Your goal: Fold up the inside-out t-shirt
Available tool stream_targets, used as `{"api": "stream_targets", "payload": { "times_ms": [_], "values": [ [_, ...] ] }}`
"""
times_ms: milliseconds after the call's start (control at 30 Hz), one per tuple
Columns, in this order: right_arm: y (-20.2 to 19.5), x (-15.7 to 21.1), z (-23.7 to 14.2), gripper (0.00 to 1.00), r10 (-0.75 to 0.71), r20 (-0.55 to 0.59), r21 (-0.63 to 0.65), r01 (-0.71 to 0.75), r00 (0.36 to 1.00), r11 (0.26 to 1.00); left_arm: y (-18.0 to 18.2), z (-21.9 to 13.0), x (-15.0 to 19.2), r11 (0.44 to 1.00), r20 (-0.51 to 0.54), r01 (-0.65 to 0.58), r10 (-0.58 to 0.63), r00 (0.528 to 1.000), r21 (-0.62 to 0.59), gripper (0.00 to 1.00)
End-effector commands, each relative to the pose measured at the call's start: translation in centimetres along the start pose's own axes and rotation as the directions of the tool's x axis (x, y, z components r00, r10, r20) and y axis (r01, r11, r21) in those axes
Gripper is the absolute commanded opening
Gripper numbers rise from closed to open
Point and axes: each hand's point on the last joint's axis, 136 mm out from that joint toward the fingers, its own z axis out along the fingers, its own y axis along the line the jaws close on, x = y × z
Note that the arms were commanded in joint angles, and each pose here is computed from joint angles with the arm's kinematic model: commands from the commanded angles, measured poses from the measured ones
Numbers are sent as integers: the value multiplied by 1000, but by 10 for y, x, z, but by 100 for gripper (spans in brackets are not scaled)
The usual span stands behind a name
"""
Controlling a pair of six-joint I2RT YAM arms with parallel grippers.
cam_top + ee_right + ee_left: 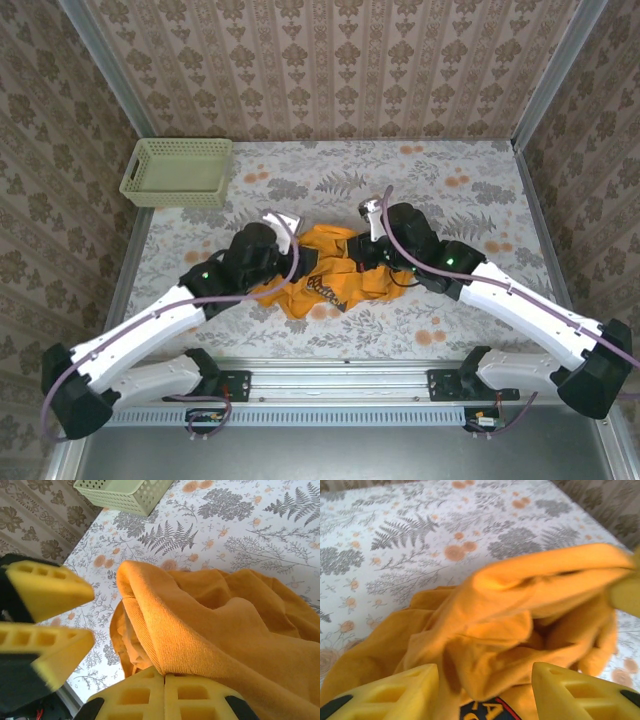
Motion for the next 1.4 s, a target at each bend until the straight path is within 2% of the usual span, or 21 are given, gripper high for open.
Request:
{"api": "stream_targets", "payload": {
  "times_ms": [0,167,267,400,633,733,800,967,1167,1367],
  "values": [
    [20,-8,-2,0,14,4,-67,-14,1000,998,-14,6,8,998,4,38,-38,999,50,49],
    [37,-2,-1,0,-17,3,-115,17,1000,993,-29,25,10,992,-23,69,-67,997,104,40],
    [47,3,-3,0,-42,12,-152,43,999,988,-33,37,6,988,-29,92,-89,996,123,40],
    [55,10,-7,0,-52,23,-199,56,998,979,-24,57,12,983,-59,155,-150,987,98,44],
    [48,18,-16,0,-51,57,-188,61,997,980,0,87,45,983,-158,183,-182,970,-11,39],
    [39,17,-22,0,-47,86,-154,60,995,986,15,95,63,976,-187,209,-216,958,-58,29],
    [31,19,-23,0,-43,96,-119,54,994,991,21,95,68,974,-188,215,-226,956,-77,18],
    [-15,26,-15,0,19,78,80,-25,997,996,13,79,55,980,-114,195,-197,974,-28,0],
    [-67,29,-2,0,171,55,196,-179,984,964,-11,52,36,988,-10,121,-121,993,97,0],
    [-88,25,16,0,130,6,318,-125,992,940,-48,27,18,953,59,60,-80,995,296,0]
  ]
}}
